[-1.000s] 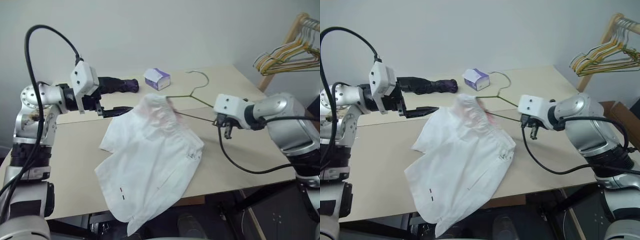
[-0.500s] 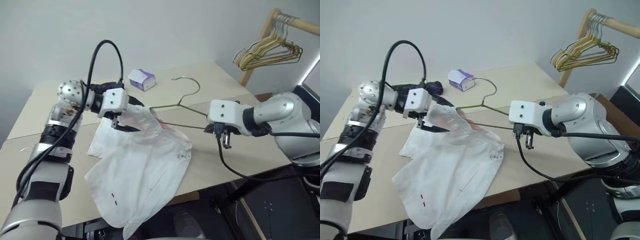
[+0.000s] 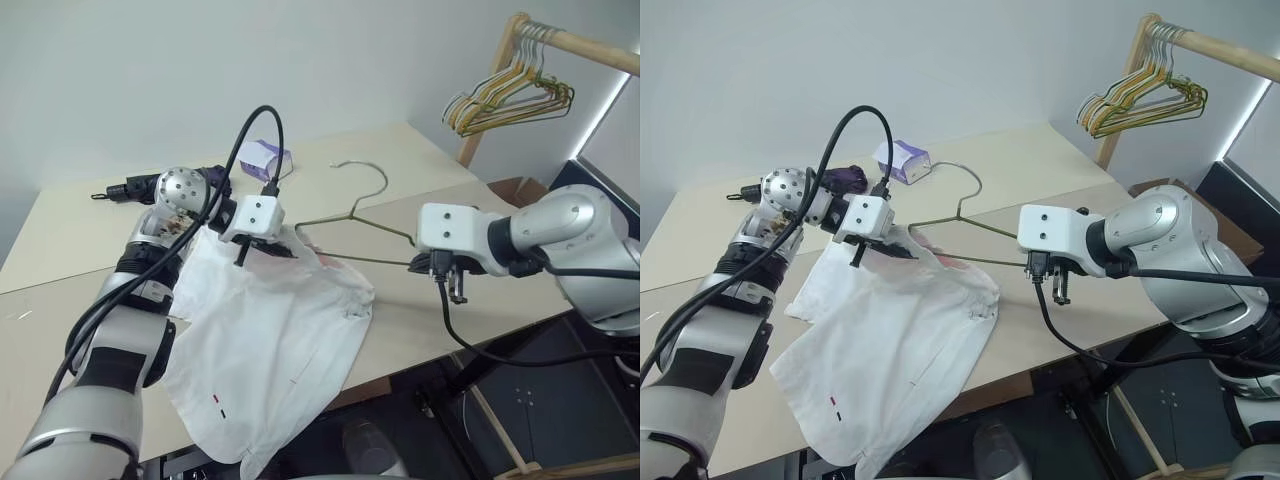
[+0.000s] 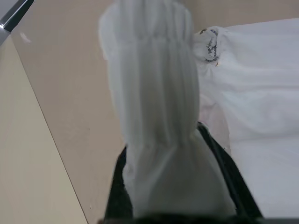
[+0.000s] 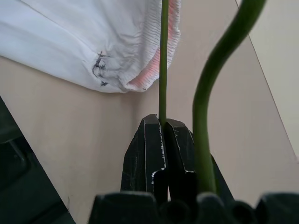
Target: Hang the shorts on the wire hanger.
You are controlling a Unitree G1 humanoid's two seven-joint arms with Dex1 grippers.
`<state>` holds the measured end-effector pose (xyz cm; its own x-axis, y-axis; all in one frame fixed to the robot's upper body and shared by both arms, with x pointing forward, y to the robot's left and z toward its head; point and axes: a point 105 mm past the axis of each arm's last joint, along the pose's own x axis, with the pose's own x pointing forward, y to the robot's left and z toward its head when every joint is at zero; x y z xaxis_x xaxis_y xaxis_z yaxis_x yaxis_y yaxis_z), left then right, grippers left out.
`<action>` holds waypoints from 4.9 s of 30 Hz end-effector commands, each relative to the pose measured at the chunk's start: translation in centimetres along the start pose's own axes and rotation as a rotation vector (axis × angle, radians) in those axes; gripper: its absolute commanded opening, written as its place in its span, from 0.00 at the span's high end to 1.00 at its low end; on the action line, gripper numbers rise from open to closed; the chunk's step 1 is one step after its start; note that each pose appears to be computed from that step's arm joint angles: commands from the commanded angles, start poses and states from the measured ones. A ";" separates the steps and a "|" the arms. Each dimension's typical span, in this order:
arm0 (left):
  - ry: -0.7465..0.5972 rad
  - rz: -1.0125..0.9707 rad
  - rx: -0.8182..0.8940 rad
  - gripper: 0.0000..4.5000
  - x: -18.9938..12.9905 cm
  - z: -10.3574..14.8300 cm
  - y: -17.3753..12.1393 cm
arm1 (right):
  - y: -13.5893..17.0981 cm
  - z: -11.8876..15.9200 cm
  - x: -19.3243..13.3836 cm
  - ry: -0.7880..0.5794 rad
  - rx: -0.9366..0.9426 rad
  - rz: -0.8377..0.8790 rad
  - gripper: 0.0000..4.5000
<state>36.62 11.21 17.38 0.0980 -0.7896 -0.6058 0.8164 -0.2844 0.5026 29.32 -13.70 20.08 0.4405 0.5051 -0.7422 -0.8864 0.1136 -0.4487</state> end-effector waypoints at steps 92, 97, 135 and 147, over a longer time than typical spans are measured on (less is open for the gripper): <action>-0.013 0.095 -0.261 1.00 -5.0 -3.4 -5.3 | 3.3 -7.3 3.4 -0.476 0.799 -0.116 0.99; 0.017 0.053 -0.248 1.00 -5.2 -3.6 -6.0 | 2.8 -7.8 2.6 -0.490 0.816 -0.087 0.99; 0.242 0.113 -0.185 1.00 -0.6 -6.9 -3.7 | 3.1 -1.9 2.8 -0.466 0.482 -0.036 0.82; 0.207 0.173 -0.168 1.00 -0.5 -6.0 -2.3 | 1.3 -1.7 1.0 -0.391 0.431 -0.104 0.00</action>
<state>37.47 15.73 10.78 0.2963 -0.6609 -0.6895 0.8910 -0.0689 0.4488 28.68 -14.56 15.40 0.4794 0.7424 -0.4679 -0.8670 0.4833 -0.1214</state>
